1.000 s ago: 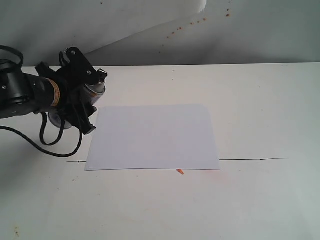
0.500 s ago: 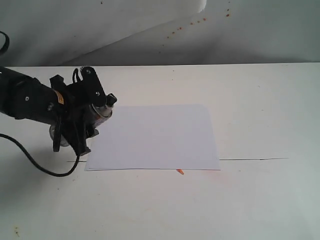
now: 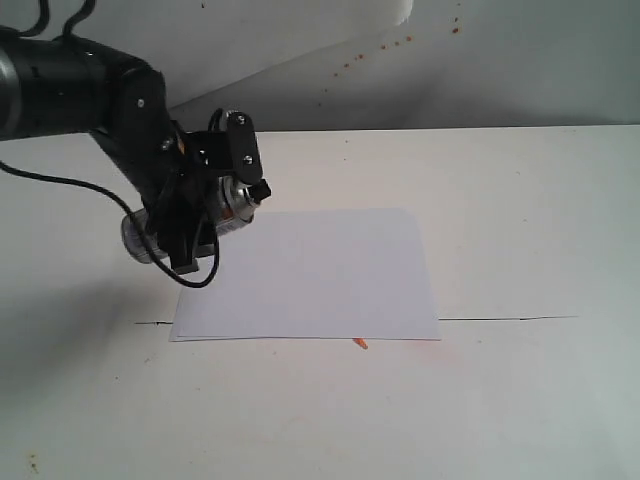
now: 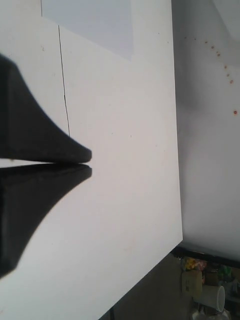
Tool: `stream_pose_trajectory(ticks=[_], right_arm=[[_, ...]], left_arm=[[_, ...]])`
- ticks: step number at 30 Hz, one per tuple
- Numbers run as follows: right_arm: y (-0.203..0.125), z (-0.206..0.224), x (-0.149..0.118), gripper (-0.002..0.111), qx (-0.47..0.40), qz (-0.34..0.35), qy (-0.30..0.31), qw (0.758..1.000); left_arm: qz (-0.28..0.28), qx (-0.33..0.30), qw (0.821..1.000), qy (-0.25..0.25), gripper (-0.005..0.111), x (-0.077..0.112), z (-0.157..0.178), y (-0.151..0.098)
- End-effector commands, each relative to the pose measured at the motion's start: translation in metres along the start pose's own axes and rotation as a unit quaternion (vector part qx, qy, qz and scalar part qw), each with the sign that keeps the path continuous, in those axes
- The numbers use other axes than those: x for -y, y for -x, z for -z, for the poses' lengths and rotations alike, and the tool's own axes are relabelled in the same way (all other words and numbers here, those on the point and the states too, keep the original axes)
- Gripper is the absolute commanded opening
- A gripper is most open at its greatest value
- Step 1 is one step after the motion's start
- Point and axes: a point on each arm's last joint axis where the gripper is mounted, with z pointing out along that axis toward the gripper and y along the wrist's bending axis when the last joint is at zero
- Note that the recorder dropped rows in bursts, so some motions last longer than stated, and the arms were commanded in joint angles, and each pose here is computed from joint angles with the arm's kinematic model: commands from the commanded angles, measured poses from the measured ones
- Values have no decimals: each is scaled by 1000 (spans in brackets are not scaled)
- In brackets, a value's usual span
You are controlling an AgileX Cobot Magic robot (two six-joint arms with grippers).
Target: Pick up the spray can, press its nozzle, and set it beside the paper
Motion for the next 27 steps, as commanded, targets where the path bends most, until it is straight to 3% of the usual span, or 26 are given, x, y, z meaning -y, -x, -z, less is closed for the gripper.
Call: stream_pose_trajectory(ticks=[1, 11, 27], right_arm=[[-1, 0, 0, 0, 2, 7, -3, 1000], [-1, 0, 0, 0, 2, 7, -3, 1000], [-1, 0, 0, 0, 2, 7, -3, 1000]], left_arm=[[-13, 3, 1000, -3, 0, -10, 2, 15], [11, 18, 998, -63, 0, -15, -7, 31], [22, 9, 995, -96, 0, -9, -6, 30]])
